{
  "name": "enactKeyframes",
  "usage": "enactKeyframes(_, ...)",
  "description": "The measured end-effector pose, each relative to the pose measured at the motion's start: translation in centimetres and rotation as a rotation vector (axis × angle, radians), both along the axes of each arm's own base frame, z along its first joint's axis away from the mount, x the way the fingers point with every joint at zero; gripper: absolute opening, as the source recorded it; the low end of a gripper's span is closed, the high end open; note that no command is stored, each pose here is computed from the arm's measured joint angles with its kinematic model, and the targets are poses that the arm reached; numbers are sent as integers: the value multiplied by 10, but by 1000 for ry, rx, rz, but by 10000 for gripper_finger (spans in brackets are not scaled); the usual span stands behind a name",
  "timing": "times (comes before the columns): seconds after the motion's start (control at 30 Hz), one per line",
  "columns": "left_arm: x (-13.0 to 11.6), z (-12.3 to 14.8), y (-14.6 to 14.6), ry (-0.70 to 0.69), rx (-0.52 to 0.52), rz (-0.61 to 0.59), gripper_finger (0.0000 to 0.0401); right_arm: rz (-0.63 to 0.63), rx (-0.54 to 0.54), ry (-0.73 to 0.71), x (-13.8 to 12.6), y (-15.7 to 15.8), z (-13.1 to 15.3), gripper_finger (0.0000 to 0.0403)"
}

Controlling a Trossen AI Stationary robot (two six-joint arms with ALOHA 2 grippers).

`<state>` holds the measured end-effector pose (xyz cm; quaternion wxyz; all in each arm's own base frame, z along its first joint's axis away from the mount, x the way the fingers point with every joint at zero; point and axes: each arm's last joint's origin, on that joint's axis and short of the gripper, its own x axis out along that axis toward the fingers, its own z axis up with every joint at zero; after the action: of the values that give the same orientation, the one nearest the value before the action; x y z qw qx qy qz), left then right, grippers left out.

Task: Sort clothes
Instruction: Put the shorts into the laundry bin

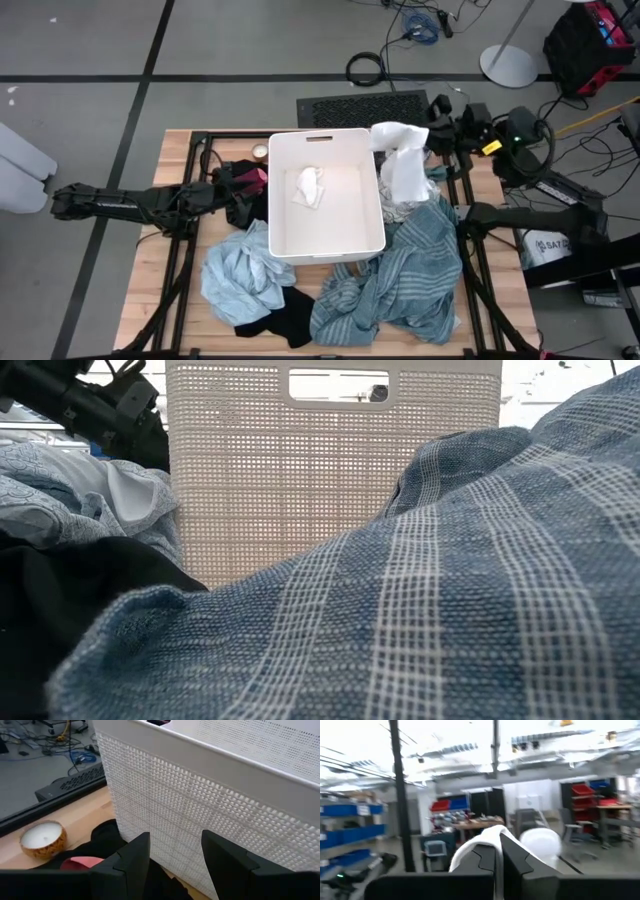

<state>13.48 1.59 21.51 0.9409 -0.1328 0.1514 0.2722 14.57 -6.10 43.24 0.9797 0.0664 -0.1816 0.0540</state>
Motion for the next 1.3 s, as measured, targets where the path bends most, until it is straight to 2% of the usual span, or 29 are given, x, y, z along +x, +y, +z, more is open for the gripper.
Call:
enactKeyframes(0.33,-1,-1,0,24,14,-4,188,91,-1,-22,59,-8,-15,0)
enactKeyframes(0.67,-1,-1,0,24,14,-4,188,112,30,82,117,-23,-37,0)
enactKeyframes(1.03,-1,-1,0,24,15,-4,188,126,73,366,158,-29,-56,0)
enactKeyframes(1.3,-1,-2,0,25,15,-4,188,129,14,521,176,-30,-59,0)
